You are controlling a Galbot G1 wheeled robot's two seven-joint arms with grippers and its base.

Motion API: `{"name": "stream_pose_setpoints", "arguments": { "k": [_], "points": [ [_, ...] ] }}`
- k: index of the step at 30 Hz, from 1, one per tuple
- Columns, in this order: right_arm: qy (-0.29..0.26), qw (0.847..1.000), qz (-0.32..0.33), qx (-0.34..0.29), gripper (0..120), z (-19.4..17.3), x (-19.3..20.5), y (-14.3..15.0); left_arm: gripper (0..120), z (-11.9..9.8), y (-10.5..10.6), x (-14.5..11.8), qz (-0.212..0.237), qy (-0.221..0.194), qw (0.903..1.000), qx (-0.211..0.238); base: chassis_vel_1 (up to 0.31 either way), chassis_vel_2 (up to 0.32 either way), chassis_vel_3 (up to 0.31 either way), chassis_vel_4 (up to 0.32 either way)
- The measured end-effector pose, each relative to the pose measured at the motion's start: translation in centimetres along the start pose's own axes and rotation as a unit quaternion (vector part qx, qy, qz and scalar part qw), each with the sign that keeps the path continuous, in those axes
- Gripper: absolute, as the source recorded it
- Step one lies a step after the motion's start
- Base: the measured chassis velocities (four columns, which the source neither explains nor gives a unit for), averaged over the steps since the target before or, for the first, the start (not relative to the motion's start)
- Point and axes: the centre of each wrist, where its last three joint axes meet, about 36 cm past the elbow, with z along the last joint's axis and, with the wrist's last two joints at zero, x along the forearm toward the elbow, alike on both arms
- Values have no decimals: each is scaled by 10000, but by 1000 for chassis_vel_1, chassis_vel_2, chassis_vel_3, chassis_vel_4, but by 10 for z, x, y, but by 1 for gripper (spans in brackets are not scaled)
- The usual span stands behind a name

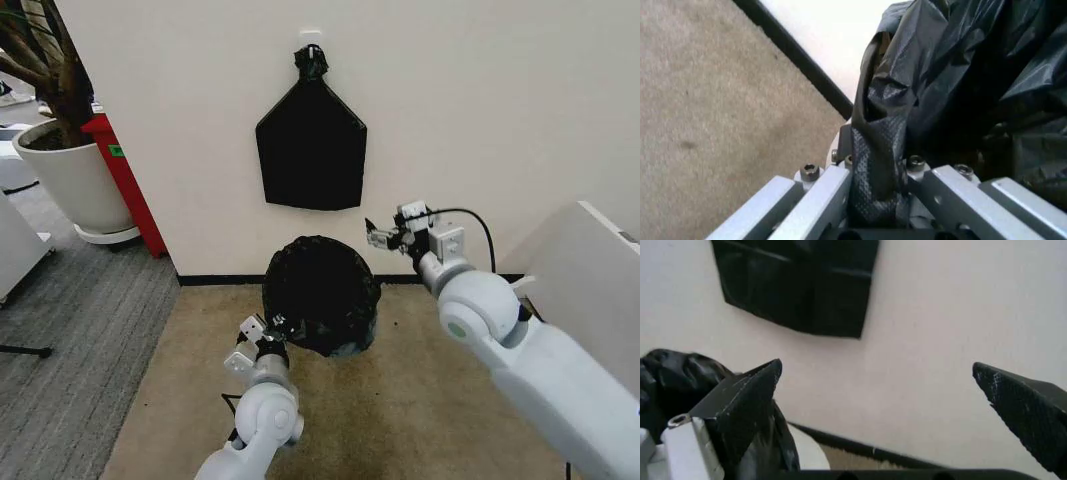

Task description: Place the garbage bag over the trash bin.

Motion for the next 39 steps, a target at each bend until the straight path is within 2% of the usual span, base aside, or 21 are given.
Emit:
{"name": "stream_pose_setpoints", "arguments": {
  "k": [3, 6, 9, 12, 13, 17, 19, 20, 23, 24, 26, 27, 29, 33, 39],
  "points": [
    [221, 9997, -25, -104, 100, 5, 10, -2, 1, -1, 0, 0, -17, -12, 10000, 8, 0, 0, 0, 0],
    [216, 9995, -163, -183, 100, 4, 21, 2, 1, -1, 2, 0, -15, -50, 10000, -44, 0, 0, 0, 0],
    [46, 9991, -378, -169, 100, 4, 25, 11, 1, 1, 4, 2, 7, -68, 9999, -124, 0, 0, 0, 0],
    [-514, 9961, -686, 226, 100, 4, 7, 13, 1, 7, 6, 8, 194, -97, 9990, -401, 0, 0, 0, 0],
    [-514, 9961, -686, 226, 100, 4, 7, 13, 1, 7, 6, 8, 194, -97, 9990, -401, 0, 0, 0, 0],
    [-711, 9842, -1297, 971, 100, -21, -24, -1, 1, 12, 20, 12, 588, -282, 9902, -1234, 0, 0, 0, 0],
    [-650, 9712, -1695, 1542, 100, -34, -45, -9, 1, 13, 28, 13, 787, -294, 9819, -1698, 0, 0, 0, 0],
    [-650, 9712, -1695, 1542, 100, -34, -45, -9, 1, 13, 28, 13, 787, -294, 9819, -1698, 0, 0, 0, 0],
    [-591, 9591, -1947, 1968, 100, -51, -66, -15, 1, 12, 33, 14, 978, -218, 9740, -2034, 0, 0, 0, 0],
    [-564, 9471, -2173, 2295, 100, -58, -84, -18, 1, 10, 35, 16, 1170, -125, 9665, -2283, 0, 0, 0, 0],
    [-529, 9331, -2422, 2604, 100, -62, -104, -18, 1, 8, 38, 18, 1320, -59, 9600, -2468, 0, 0, 0, 0],
    [-529, 9331, -2422, 2604, 100, -62, -104, -18, 1, 8, 38, 18, 1320, -59, 9600, -2468, 0, 0, 0, 0],
    [-408, 9107, -2695, 3105, 100, -63, -129, -12, 1, 6, 42, 17, 1497, -77, 9506, -2718, 0, 0, 0, 0],
    [-95, 8731, -3061, 3793, 100, -69, -162, 10, 1, 3, 48, 13, 1575, -168, 9420, -2958, 0, 0, 0, 0],
    [91, 8543, -3251, 4055, 100, -83, -187, 20, 1, -1, 55, 10, 1543, -275, 9377, -3101, 0, 0, 0, 0]
  ]
}}
